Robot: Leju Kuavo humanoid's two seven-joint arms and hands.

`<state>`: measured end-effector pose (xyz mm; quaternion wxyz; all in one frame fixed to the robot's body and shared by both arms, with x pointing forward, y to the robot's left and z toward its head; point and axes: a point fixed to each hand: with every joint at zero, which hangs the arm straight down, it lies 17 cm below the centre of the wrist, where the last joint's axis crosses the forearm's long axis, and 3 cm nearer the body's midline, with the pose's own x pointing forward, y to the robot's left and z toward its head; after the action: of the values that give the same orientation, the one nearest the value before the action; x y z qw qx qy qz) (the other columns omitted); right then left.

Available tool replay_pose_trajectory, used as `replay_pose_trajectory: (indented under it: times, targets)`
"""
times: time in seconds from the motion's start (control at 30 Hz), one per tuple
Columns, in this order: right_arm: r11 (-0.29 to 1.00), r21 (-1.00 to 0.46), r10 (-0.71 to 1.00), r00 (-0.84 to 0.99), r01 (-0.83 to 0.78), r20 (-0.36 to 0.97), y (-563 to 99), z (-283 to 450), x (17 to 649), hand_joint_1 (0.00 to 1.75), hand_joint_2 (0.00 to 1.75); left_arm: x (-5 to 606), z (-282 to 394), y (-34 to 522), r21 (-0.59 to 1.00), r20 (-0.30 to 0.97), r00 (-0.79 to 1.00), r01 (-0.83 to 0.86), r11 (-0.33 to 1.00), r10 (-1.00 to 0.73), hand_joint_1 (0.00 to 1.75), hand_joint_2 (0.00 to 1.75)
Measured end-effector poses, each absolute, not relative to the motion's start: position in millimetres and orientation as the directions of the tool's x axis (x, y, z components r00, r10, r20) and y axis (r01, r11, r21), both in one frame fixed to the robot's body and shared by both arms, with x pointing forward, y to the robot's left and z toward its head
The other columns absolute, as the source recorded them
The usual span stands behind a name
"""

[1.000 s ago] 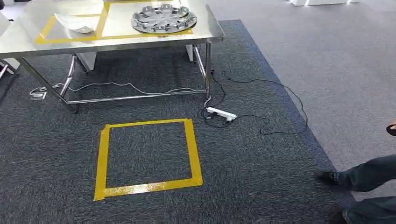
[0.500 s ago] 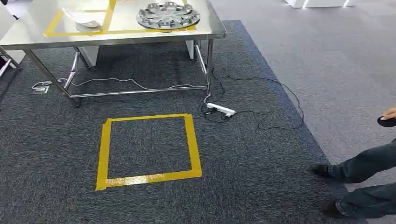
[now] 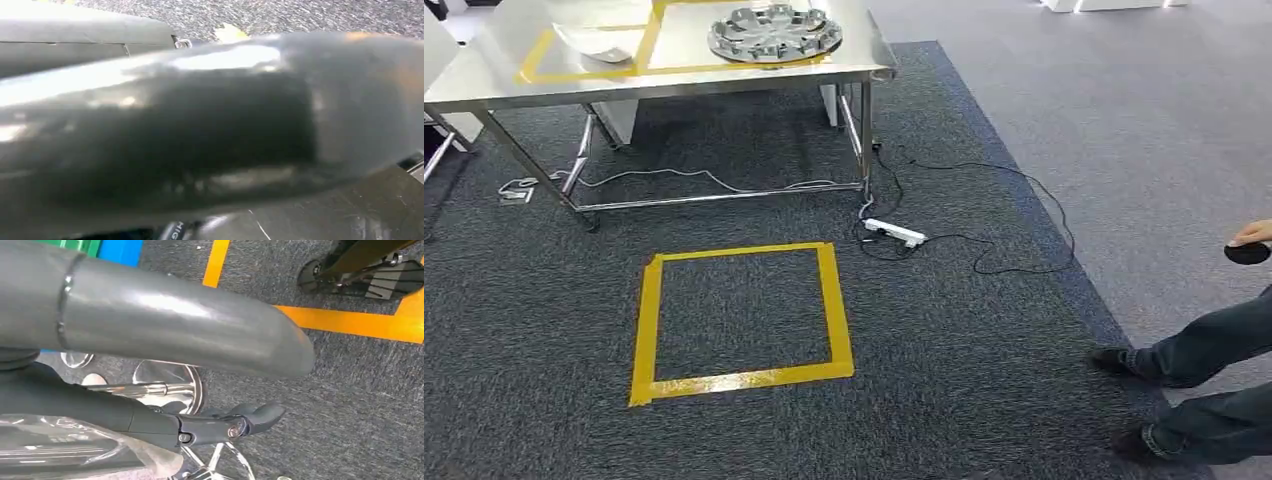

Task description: Take the parts from the cabinet and place them on the table.

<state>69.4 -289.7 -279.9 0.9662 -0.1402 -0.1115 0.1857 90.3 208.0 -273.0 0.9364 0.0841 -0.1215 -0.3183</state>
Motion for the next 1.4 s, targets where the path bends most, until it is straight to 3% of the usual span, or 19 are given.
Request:
replay_pose_trajectory:
  times: [0.63,1.4]
  targets:
    - [0.915,-0.246,0.370,0.907,-0.318,0.203,-278.0,-280.4,70.8,0.00,0.00,89.7,-273.4,205.5,0.206,0.174,0.755,0.600,0.773,-0.632,0.00,0.00]
    - [0.895,-0.313,0.388,0.901,-0.317,0.197,-293.9,-278.8,76.3,0.00,0.00,89.2,-273.0,206.0,0.232,0.171,0.755,0.593,0.771,-0.633,0.00,0.00]
